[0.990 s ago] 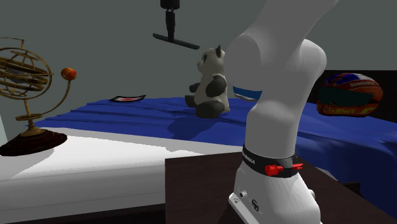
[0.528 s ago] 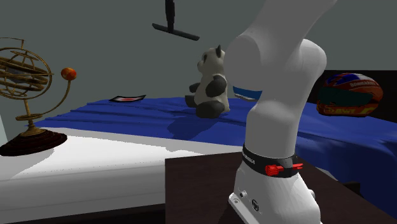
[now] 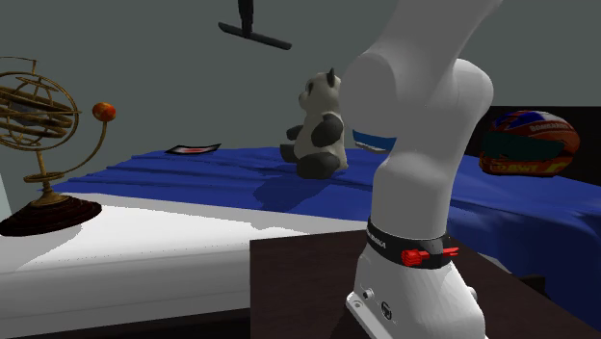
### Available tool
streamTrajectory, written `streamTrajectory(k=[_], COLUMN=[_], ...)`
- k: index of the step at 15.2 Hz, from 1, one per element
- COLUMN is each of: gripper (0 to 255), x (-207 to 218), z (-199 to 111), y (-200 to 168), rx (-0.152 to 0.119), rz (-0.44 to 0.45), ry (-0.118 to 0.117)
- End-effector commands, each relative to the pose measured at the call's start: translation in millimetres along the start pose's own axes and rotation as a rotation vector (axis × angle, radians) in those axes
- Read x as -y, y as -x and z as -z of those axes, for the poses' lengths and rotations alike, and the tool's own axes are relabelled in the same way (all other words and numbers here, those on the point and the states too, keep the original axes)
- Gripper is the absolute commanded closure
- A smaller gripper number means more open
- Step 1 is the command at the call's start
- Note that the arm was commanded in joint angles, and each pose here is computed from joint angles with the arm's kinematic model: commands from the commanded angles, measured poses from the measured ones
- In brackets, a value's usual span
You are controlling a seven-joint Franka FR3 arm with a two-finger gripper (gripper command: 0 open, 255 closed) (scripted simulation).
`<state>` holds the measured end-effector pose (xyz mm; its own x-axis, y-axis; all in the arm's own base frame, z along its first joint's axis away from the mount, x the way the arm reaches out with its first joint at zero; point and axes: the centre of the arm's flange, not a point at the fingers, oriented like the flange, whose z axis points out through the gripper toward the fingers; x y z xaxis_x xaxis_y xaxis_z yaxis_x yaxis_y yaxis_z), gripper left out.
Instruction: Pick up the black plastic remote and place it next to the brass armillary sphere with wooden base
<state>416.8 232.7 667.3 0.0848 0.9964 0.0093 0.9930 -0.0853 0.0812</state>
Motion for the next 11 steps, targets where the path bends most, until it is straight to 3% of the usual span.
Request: streamTrajectory(k=[1, 11], gripper=[255, 255], x=[2.8, 15.5], z=[0.7, 0.5], y=[-24.4, -155.7], rx=[0.000, 0.000], rz=[-0.001, -0.001], ry=[0.000, 0.000])
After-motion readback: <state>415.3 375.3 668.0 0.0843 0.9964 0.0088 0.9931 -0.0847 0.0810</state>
